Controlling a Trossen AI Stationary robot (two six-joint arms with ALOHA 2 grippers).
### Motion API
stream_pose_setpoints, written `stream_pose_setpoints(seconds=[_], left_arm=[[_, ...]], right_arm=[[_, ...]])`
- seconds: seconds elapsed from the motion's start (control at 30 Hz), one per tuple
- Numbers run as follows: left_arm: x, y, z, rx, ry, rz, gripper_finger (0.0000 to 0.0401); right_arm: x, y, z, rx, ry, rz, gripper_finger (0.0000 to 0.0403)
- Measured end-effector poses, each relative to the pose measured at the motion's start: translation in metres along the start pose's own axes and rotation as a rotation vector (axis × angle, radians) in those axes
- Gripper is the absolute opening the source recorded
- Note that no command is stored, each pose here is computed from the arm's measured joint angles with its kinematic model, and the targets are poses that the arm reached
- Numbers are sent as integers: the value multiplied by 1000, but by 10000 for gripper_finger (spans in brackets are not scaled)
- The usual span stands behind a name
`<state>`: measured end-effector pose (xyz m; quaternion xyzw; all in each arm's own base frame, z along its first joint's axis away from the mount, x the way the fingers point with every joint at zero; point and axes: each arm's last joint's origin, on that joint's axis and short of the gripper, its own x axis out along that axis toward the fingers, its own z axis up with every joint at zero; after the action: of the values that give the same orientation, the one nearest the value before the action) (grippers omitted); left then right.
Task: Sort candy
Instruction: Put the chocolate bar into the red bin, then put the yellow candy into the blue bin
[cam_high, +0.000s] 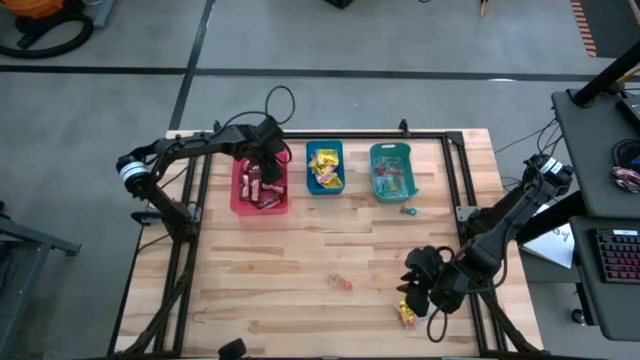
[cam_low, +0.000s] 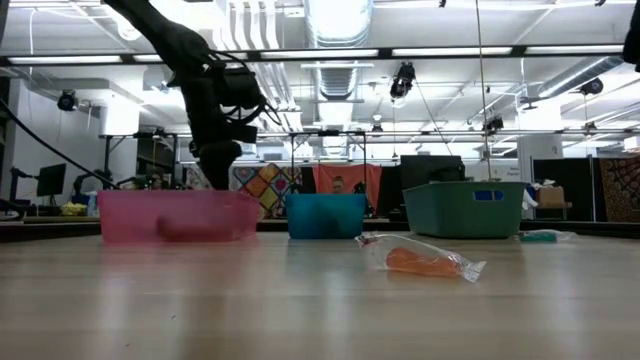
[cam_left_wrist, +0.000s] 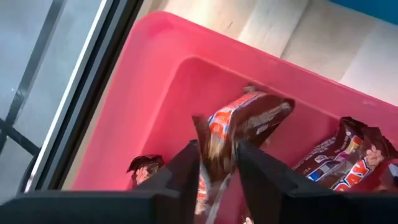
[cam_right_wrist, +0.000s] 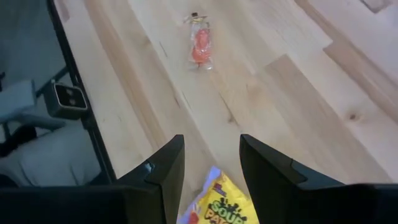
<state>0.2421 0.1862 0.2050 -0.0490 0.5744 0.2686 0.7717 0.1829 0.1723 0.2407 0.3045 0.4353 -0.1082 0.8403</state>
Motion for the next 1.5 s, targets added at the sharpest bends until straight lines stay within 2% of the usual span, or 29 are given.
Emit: stream_pose_setpoints(seconds=[0.23,0.4,0.53,0.73,0.8,0.93,1.03,1.17,1.23,1.37,1.5], left_arm=[[-7,0,-1,-42,-14,2,152],[-28,-4,-8,-54,-10,-5,162],[-54,-8,-13,-104,-61,-11,161],[-105,-33,-17,-176,-314,-72,161],[-122,-47,-19,-163,-427,-117,161],[-145,-78,-31,-101,-625,-233,161],[-157,-102,-43,-64,-750,-278,161],[-163,-131,-63,-38,-858,-260,161],[-166,-143,-72,-34,-888,-255,161],[-167,-162,-87,-35,-910,-272,161],[-167,-174,-92,-22,-901,-289,161]], right_arm=[[7,1,-3,71,42,-14,131],[14,2,-9,124,135,-31,120],[22,3,-15,173,221,-55,114],[37,3,-28,296,447,-119,113],[41,3,-31,309,498,-138,113],[45,3,-33,296,508,-151,113],[46,3,-33,116,507,-106,113],[43,5,-42,-283,504,-12,113],[41,5,-47,-438,487,6,114],[40,4,-49,-573,371,-39,118],[42,3,-48,-572,352,-61,147]])
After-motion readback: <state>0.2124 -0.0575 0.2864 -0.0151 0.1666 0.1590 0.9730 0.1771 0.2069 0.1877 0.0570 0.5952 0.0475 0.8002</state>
